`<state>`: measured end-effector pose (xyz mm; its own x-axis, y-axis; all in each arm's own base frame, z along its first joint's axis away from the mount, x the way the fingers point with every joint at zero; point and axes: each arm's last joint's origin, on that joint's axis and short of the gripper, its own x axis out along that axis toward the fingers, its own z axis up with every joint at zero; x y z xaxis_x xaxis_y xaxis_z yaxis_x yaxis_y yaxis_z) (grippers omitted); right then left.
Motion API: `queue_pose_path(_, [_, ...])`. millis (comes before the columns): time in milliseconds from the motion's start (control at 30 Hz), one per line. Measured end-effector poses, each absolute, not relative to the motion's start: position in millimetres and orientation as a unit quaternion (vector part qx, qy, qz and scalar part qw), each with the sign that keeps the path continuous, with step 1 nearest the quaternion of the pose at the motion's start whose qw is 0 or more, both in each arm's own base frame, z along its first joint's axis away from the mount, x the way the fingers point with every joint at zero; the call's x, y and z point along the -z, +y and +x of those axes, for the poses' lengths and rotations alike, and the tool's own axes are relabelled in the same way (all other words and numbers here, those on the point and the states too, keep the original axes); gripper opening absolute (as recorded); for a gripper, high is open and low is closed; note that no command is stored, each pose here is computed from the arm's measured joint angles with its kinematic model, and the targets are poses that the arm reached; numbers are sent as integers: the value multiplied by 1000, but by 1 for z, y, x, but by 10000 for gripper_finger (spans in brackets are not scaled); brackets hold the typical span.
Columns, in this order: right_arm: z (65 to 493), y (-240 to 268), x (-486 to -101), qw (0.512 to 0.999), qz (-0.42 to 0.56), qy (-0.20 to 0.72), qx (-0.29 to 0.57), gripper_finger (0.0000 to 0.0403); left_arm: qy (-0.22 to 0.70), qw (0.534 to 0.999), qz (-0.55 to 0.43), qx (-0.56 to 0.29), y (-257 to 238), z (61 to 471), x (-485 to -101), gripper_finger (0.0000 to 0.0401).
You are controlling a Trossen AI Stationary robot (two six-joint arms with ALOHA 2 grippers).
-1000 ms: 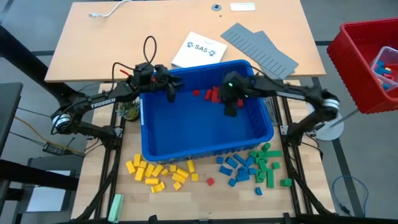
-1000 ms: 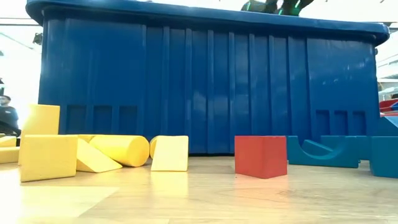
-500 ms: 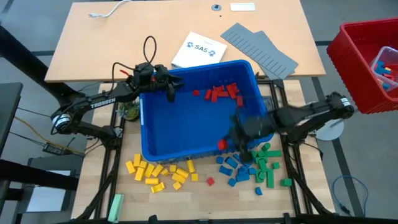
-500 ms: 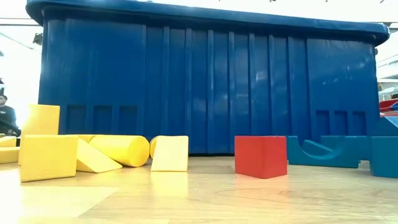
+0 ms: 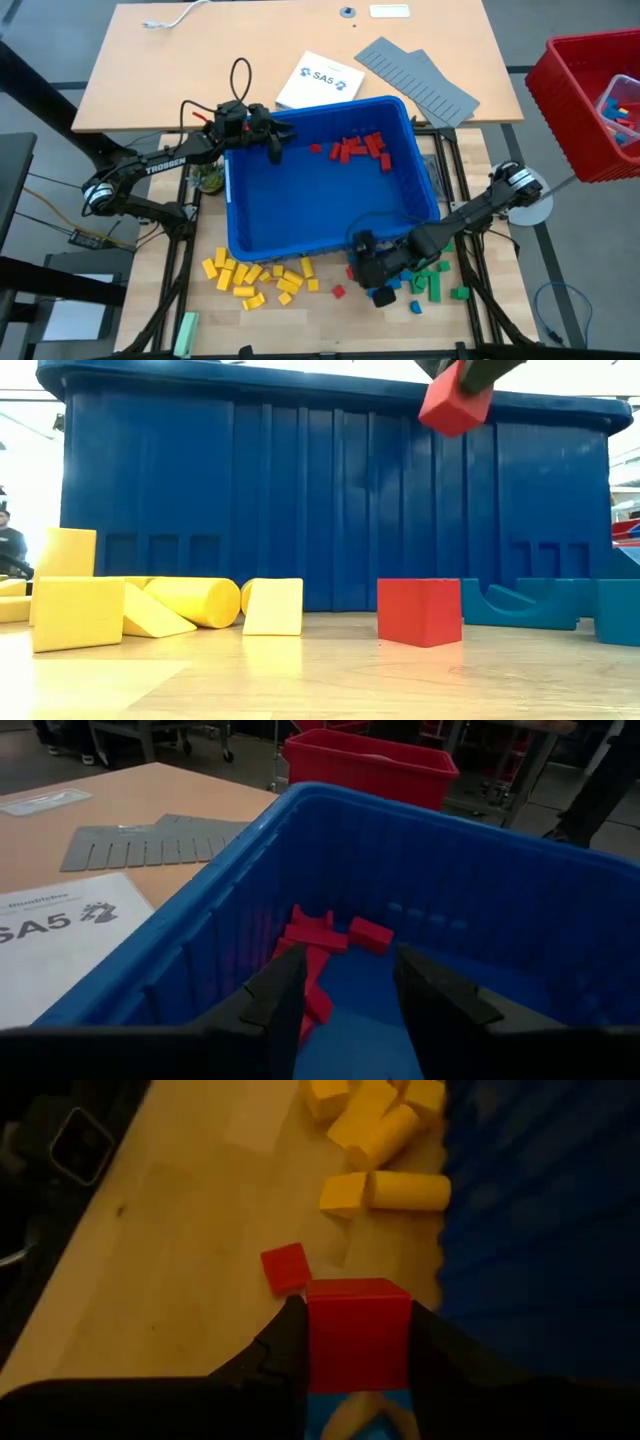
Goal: Sort blocks
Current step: Remove the red block from the blue bin
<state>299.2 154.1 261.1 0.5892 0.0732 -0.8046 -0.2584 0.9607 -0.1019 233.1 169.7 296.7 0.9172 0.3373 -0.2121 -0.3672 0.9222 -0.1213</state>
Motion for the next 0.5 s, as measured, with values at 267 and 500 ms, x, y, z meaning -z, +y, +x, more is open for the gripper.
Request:
queue_pose_path(267, [305, 168, -240, 869, -203, 443, -81, 112, 93, 976, -79, -181, 170, 233, -297, 163])
queue_pose_path(500, [295, 156, -262, 891, -181, 415, -39, 112, 85, 976, -74, -188, 170, 233, -299, 163])
